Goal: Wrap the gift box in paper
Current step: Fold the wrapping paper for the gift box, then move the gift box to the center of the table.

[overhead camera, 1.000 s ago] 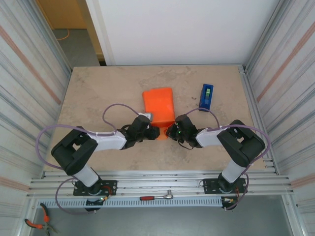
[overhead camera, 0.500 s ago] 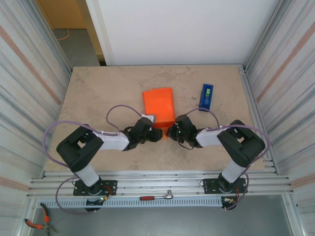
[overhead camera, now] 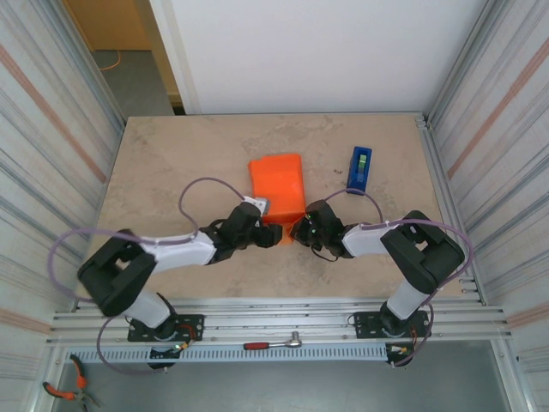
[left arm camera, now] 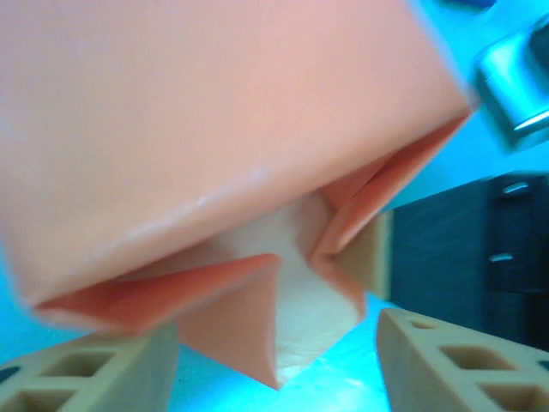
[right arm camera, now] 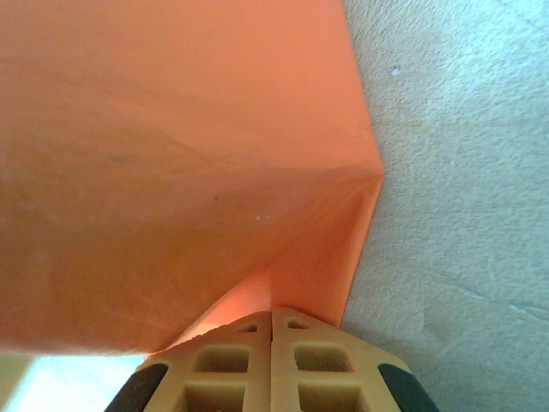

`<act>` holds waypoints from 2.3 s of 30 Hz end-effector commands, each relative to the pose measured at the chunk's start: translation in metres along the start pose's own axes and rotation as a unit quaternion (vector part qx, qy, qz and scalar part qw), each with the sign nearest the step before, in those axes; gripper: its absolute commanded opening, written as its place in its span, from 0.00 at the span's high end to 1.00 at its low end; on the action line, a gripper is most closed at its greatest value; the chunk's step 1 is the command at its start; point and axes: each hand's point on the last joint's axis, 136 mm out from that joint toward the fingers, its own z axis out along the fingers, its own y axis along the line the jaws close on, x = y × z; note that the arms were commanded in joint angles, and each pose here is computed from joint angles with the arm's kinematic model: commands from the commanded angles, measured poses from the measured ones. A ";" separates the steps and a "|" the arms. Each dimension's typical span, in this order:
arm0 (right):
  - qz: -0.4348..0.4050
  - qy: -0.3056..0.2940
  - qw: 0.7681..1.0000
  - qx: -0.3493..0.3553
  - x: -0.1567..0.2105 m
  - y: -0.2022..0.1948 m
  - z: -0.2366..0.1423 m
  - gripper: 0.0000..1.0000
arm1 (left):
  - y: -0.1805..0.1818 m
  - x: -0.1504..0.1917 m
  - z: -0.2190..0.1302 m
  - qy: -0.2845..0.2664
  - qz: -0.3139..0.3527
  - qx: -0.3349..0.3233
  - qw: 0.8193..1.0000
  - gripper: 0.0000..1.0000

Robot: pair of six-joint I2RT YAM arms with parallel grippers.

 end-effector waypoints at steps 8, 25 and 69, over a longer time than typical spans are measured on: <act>-0.004 0.007 1.000 0.024 0.003 -0.009 -0.006 1.00 | 0.045 -0.005 -0.060 -0.046 -0.023 -0.040 0.998 0.50; -0.038 -0.011 0.999 -0.006 -0.019 0.024 -0.044 1.00 | 0.037 0.006 -0.004 0.001 -0.011 -0.026 1.000 0.88; -0.021 0.037 0.999 0.020 0.013 -0.005 0.009 1.00 | 0.017 0.042 0.049 0.062 0.033 -0.041 0.997 0.88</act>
